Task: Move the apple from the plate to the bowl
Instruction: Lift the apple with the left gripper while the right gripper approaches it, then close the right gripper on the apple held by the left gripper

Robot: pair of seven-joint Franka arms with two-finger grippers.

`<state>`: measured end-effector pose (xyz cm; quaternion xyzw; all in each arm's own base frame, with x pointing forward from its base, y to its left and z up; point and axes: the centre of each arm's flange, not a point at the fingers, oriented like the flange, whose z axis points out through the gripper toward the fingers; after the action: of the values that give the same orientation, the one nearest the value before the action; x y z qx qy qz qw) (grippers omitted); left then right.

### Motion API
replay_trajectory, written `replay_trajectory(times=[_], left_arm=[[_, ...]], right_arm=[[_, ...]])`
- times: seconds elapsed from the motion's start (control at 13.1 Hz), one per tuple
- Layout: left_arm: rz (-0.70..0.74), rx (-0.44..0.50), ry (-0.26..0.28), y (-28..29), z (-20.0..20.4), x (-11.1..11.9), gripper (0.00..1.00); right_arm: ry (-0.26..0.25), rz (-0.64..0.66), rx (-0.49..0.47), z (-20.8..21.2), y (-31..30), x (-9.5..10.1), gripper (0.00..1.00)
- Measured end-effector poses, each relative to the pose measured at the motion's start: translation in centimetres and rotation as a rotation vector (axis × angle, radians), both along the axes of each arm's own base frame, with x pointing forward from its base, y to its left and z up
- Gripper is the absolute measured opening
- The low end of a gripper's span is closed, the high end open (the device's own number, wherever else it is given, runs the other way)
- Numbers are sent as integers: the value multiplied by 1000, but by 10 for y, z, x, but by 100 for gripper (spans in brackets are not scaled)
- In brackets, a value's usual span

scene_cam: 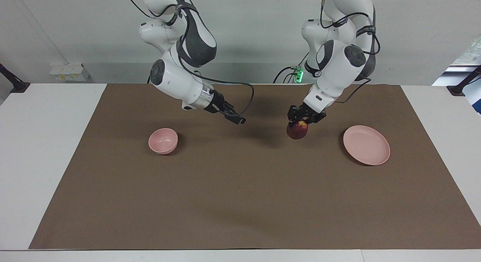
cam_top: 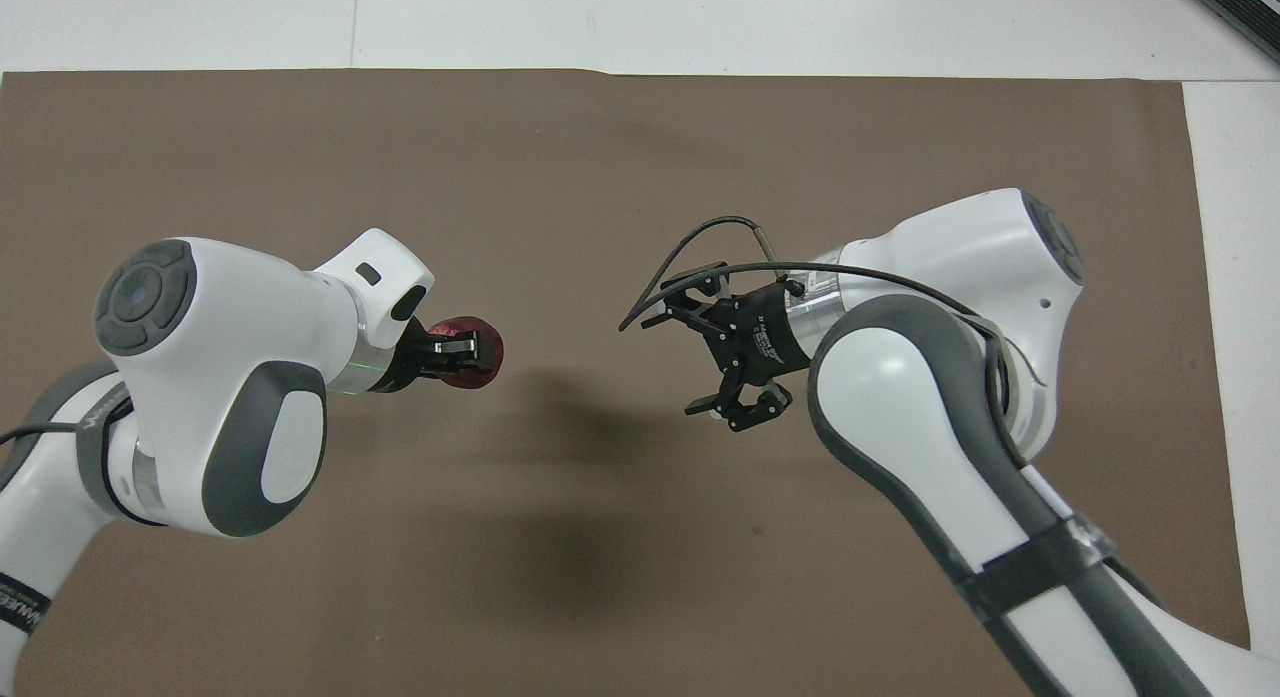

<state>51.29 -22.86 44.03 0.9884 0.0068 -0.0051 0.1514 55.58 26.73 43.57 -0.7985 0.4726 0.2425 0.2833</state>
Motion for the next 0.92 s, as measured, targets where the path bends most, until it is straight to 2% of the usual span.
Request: replay_trajectory(times=[0.23,0.46,0.69,0.92], left_arm=[[25,-20,-17,-33,4,-11,59],[48,-39,-44,-63,10,-22,59],[71,-67,-79,-91,16,-33,59],[69,-82,-90,-111,21,-44,59]], right_arm=[[75,-147,70,-18,16,7,100],[121,-190,91,-38,28,8,100],[142,-188,94,-58,52,0,100],[141,-182,95,-61,56,0,100]])
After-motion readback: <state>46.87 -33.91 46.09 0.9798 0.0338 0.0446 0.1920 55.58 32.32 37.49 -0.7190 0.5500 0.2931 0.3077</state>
